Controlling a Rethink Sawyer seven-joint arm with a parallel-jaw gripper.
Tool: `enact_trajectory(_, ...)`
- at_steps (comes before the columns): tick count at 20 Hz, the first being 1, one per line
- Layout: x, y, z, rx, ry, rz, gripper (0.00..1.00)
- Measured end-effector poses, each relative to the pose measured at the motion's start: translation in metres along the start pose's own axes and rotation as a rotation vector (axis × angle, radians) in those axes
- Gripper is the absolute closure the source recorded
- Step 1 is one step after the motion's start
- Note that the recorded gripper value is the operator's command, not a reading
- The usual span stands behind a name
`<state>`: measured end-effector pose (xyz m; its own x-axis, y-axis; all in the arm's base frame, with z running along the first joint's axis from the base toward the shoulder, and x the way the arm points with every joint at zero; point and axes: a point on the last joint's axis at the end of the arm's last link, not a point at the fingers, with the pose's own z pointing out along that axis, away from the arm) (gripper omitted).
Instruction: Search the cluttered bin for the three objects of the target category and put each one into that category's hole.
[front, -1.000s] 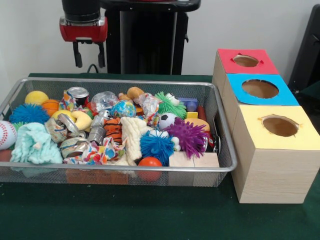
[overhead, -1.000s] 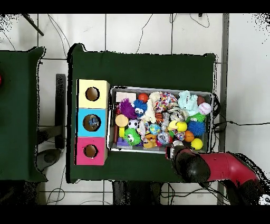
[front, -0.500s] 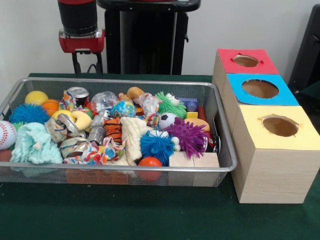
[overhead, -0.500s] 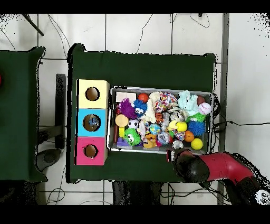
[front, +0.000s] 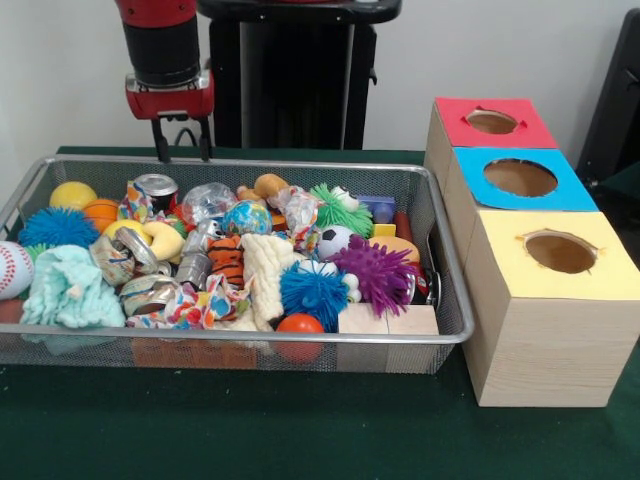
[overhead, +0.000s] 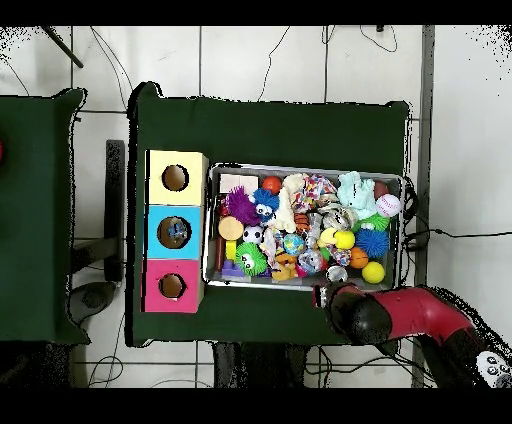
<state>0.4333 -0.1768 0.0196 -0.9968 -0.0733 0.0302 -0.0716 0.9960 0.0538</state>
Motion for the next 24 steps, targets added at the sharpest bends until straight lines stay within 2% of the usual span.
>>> enact_trajectory(3, 0.0001, 0.0019, 0.0058, -0.007, 0.004, -0.004, 0.0)
enact_trajectory(24, -0.0017, 0.0029, 0.0055, 0.005, 0.008, -0.011, 0.0)
